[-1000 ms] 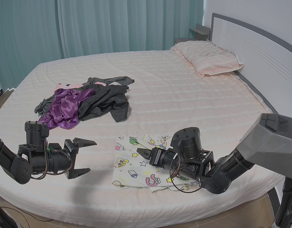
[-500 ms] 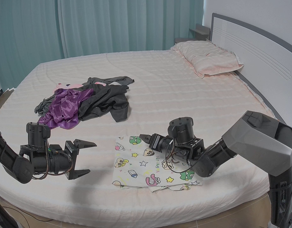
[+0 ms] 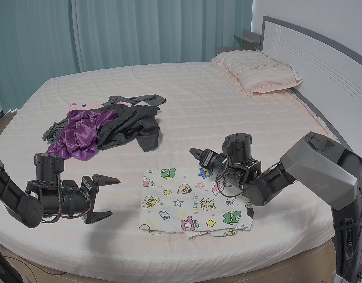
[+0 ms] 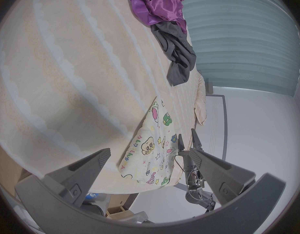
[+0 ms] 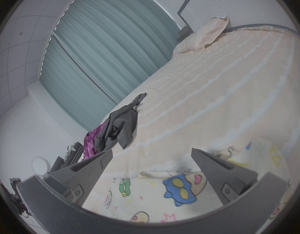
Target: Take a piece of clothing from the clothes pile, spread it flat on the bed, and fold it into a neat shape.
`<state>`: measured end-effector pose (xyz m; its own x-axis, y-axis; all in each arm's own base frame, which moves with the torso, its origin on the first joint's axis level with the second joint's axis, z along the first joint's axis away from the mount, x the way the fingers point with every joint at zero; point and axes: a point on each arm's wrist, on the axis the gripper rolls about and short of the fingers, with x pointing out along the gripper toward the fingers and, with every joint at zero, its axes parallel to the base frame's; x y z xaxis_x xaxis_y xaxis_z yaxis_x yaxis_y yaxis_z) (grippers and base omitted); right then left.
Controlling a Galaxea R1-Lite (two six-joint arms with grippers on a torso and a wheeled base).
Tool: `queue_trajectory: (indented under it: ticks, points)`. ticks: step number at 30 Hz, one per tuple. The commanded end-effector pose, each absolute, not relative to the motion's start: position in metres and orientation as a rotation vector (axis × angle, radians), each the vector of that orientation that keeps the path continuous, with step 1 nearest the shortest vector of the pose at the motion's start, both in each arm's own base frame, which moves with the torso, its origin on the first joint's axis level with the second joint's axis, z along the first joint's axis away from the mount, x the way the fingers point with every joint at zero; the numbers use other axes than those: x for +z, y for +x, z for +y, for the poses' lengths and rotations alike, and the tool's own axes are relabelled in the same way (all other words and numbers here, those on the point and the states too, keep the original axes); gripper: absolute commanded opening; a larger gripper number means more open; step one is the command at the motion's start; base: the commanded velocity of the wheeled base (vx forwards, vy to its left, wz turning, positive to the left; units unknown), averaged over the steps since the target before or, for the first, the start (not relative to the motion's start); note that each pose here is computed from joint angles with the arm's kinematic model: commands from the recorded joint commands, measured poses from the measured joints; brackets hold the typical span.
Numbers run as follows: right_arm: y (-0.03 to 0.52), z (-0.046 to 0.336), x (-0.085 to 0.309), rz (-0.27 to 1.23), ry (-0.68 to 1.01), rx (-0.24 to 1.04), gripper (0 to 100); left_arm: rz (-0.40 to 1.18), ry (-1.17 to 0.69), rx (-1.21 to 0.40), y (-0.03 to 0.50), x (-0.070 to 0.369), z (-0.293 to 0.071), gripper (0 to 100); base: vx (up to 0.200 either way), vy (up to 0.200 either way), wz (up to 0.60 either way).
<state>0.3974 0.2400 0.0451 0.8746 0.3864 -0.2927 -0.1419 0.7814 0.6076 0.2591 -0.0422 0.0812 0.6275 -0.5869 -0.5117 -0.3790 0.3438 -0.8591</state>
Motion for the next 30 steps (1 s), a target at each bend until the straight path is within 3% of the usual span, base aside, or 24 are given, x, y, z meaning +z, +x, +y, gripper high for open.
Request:
queue_trajectory:
  ticks: [1, 7, 21, 22, 30]
  points:
    - [0.396, 0.196, 0.054, 0.415, 0.548, 0.223, 100, 0.954, -1.264, -0.164, 0.259, 0.08, -0.043, 100, 0.0, 0.0, 0.0]
    - [0.388, 0.156, 0.034, 0.4, 0.415, 0.174, 100, 0.961, -1.262, -0.163, 0.26, 0.078, -0.044, 100, 0.0, 0.0, 0.0]
    - [0.378, 0.158, 0.003, 0.461, 0.364, 0.226, 100, 0.964, -1.261, -0.164, 0.259, 0.078, -0.044, 100, 0.0, 0.0, 0.0]
    - [0.379, 0.158, 0.002, 0.463, 0.363, 0.226, 0, 0.964, -1.261, -0.164, 0.259, 0.078, -0.044, 100, 0.0, 0.0, 0.0]
    - [0.384, 0.152, 0.01, 0.401, 0.398, 0.214, 0, 0.966, -1.261, -0.164, 0.259, 0.077, -0.044, 100, 0.0, 0.0, 0.0]
